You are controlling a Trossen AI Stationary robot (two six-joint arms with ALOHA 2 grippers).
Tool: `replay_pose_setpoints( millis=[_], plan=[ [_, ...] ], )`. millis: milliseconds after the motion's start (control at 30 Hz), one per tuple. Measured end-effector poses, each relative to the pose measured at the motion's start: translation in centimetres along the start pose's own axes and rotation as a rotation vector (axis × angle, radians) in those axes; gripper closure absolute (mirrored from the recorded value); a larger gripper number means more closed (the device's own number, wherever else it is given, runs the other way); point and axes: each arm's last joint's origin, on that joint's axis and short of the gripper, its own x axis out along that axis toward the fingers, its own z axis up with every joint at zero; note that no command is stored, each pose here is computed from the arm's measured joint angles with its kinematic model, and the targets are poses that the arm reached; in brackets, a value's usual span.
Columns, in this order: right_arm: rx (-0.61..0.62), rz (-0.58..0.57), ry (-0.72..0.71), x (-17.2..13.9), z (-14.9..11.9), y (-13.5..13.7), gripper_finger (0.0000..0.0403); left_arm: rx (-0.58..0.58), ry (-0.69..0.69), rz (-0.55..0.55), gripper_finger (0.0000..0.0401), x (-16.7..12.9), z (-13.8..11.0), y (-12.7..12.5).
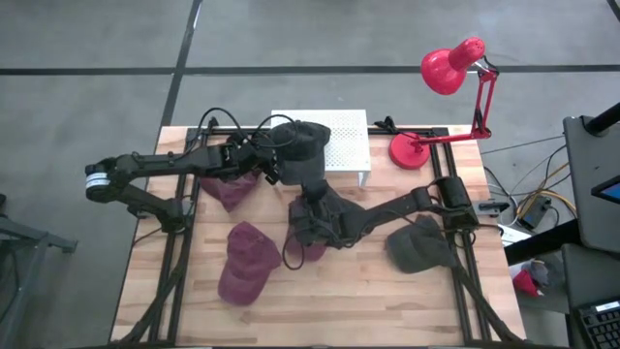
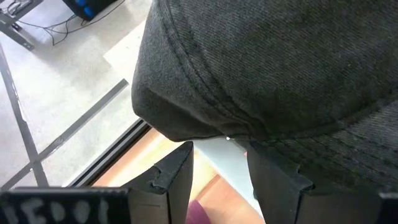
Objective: Pick & Place hat
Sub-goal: Put the bottom left black cap on the shelf
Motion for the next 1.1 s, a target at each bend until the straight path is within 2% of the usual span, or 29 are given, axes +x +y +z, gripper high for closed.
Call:
replay_pose_setpoints(
  millis=[433,600,733,1000,1100],
  plan=[
    [-0.034,-0.069,0.054,-1.1,0.1,0.0,0.0269,0.032,0.017,0.004,0.0238,-0.2,-0.1,0.2],
    [-0.023,-0.066,0.035,-1.9,0.2,0.1,0.0275,0.027,0.009,0.007,0.0238,-1.2,0.1,0.8],
    [-0.008,-0.067,0.024,-2.5,0.4,0.2,0.0278,-0.020,-0.034,0.036,0.0238,-2.6,0.3,1.7],
    [0.100,-0.150,0.067,-4.4,0.4,0.4,0.0274,-0.098,-0.077,0.038,0.0238,-5.5,-0.1,3.6],
    [0.184,-0.165,0.057,-5.2,0.3,0.8,0.0281,-0.142,-0.112,0.016,0.0238,-7.2,-0.4,3.9]
  ],
)
